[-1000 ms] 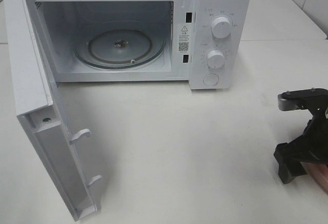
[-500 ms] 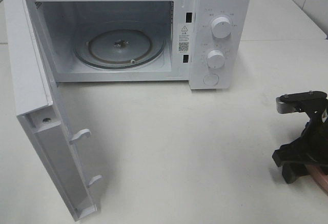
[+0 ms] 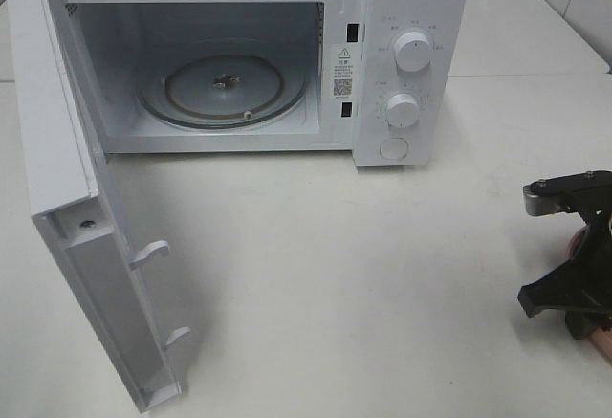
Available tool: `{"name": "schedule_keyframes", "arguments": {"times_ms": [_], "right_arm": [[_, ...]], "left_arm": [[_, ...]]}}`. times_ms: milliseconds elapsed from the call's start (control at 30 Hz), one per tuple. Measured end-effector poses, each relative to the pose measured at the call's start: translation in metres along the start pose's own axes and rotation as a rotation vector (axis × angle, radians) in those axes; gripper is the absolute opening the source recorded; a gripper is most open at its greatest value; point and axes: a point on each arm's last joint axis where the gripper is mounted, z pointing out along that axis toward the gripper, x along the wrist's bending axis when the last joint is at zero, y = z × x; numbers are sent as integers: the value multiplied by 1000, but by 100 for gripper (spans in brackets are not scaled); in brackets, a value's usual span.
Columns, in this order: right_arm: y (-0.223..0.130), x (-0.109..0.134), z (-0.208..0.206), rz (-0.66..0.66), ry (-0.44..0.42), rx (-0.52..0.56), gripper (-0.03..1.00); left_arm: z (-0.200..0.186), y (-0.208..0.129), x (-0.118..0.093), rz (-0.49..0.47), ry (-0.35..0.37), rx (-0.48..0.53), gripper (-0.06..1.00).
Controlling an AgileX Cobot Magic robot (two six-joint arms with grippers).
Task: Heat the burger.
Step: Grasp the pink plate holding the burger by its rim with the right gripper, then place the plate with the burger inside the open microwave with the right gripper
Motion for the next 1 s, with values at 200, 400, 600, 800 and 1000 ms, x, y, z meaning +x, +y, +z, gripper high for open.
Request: {"name": "schedule_keyframes", "arguments": {"times_ms": [200, 400, 600, 800, 1000], "right_arm": [[1, 0, -1, 4, 0, -10, 12], [1, 0, -4, 7, -10, -22, 12], [-2, 5, -6, -13, -68, -19, 5], [-6, 16, -8, -58, -143, -12, 3], [-10, 27, -9, -87, -188, -4, 3]], "left_arm": [[0, 0, 0, 0, 0, 0, 98], [0, 0, 0, 0, 0, 0, 98], [0, 0, 0, 0, 0, 0, 98], [0, 0, 0, 0, 0, 0, 98], [0, 0, 0, 0, 0, 0, 98]]}}
